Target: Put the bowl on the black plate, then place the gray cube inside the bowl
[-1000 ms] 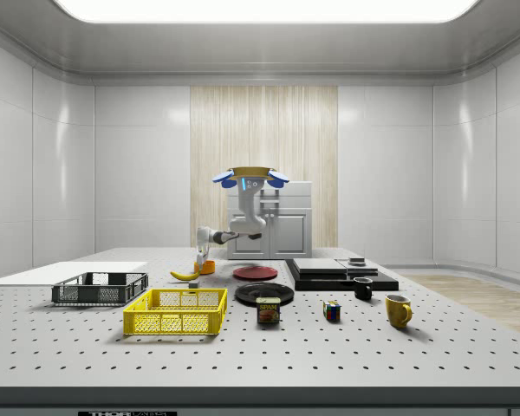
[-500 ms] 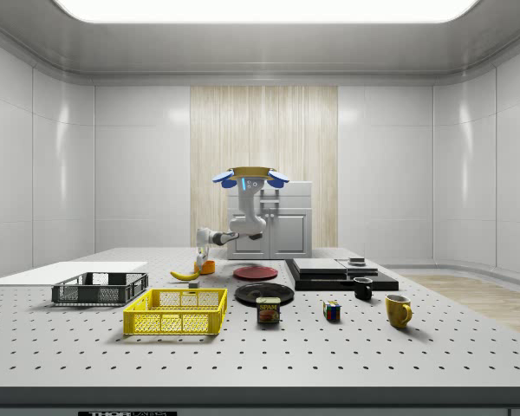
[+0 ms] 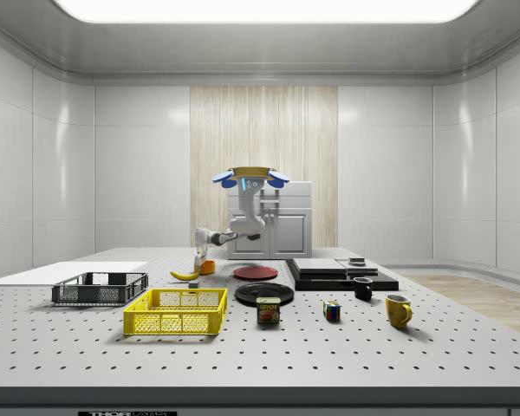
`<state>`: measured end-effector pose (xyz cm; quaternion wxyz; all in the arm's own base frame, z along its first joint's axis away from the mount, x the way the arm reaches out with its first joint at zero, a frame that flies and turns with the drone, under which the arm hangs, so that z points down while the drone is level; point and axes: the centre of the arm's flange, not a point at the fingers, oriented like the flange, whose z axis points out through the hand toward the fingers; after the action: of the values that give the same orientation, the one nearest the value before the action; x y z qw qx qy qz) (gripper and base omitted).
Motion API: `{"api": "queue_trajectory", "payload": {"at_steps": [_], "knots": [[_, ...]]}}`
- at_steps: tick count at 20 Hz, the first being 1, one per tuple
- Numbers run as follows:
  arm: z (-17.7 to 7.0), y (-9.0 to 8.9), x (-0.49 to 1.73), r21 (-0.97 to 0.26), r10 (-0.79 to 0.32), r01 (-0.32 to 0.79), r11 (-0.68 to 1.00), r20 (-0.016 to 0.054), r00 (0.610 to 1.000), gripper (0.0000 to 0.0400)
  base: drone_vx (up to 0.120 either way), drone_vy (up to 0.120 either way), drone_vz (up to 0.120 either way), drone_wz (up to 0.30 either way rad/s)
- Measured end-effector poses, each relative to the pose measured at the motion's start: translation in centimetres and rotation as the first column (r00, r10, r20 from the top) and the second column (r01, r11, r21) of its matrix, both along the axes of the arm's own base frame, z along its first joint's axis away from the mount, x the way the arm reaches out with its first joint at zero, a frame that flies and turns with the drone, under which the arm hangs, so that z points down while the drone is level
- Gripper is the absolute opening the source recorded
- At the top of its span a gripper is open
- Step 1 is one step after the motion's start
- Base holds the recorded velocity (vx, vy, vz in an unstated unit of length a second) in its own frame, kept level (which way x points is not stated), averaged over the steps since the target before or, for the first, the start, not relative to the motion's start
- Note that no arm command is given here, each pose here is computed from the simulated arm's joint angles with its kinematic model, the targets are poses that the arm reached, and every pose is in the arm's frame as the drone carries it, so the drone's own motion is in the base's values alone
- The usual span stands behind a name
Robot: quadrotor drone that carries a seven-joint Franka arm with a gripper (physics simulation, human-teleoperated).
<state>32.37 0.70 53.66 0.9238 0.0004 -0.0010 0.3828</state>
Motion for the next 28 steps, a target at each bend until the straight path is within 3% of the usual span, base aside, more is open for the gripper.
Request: {"api": "queue_trajectory", "payload": {"at_steps": [1,3,5,8,15,19,28], "knots": [[0.0,0.0,0.02,0.000,0.000,0.000,1.000,0.0000,1.000,0.0315,0.000,0.000,0.000,0.000],[0.0,0.0,0.05,0.000,0.000,0.000,1.000,0.0000,1.000,0.0231,0.000,0.000,0.000,0.000],[0.0,-0.1,0.07,0.000,0.000,0.000,1.000,0.0001,1.000,0.0179,0.000,0.000,0.000,0.000],[0.0,-0.1,0.09,0.000,0.000,0.000,1.000,0.0001,1.000,0.0137,0.000,0.000,0.000,0.000],[-0.4,-0.1,0.10,0.000,0.000,0.000,1.000,0.0001,1.000,0.0106,0.000,0.000,0.006,0.000],[-1.5,-0.1,0.10,0.000,-0.002,0.002,1.000,0.0000,1.000,0.0104,0.000,0.000,0.120,0.000],[-2.4,-0.1,0.11,0.000,-0.016,0.016,1.000,-0.0001,1.000,0.0104,-0.107,0.120,0.098,0.000]]}}
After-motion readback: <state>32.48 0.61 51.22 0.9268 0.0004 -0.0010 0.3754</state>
